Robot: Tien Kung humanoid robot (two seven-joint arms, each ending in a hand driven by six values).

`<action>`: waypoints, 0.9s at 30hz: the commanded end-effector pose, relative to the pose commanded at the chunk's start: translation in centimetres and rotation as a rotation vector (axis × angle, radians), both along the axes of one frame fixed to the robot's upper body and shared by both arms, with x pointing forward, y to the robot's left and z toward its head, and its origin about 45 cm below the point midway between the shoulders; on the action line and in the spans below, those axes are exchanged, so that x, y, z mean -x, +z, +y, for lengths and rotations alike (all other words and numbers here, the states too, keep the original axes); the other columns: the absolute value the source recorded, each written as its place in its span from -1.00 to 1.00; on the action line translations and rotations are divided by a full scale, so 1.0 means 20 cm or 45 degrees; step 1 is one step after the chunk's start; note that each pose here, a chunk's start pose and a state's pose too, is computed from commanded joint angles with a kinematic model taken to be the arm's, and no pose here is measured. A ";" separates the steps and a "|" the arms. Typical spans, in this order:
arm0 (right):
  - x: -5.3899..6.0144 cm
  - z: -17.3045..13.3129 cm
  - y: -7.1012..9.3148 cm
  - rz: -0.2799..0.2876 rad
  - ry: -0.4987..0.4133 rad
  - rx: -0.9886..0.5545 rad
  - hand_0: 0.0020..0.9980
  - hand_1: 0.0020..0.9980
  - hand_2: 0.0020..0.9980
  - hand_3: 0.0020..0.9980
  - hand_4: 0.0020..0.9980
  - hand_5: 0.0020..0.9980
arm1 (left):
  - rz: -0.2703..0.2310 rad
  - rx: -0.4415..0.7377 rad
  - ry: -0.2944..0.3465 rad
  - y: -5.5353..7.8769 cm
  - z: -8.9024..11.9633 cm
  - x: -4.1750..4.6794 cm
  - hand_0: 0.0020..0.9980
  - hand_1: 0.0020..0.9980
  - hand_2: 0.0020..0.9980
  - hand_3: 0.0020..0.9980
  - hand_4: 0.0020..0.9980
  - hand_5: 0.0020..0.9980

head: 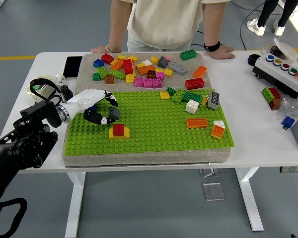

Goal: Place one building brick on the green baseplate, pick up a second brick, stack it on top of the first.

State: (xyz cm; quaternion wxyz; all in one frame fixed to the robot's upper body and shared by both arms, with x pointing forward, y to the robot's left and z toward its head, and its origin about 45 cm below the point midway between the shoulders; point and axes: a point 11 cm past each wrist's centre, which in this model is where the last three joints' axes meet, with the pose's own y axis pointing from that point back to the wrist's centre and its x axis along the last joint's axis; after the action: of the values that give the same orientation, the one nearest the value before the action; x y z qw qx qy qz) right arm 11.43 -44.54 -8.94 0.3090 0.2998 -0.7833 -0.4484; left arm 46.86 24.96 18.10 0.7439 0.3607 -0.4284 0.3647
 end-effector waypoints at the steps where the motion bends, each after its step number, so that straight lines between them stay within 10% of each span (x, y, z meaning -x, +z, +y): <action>1: 0.00 0.00 0.00 0.000 0.000 0.000 0.46 0.28 0.37 0.25 0.85 -0.05 | -0.001 0.000 0.000 0.00 0.00 0.000 0.56 0.45 0.31 0.20 0.63 -0.60; 27: 0.00 0.01 0.00 -0.001 0.004 -0.006 0.46 0.28 0.38 0.25 0.85 -0.05 | -0.064 -0.002 -0.040 0.01 -0.03 0.007 0.50 0.34 0.20 0.15 0.27 -1.00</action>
State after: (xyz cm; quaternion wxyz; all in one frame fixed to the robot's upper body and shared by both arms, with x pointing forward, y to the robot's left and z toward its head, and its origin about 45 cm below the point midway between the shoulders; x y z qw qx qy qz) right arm 11.52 -44.34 -8.99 0.3086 0.3018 -0.7820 -0.4496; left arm 46.72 24.26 18.23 0.7383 0.3451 -0.4528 0.3615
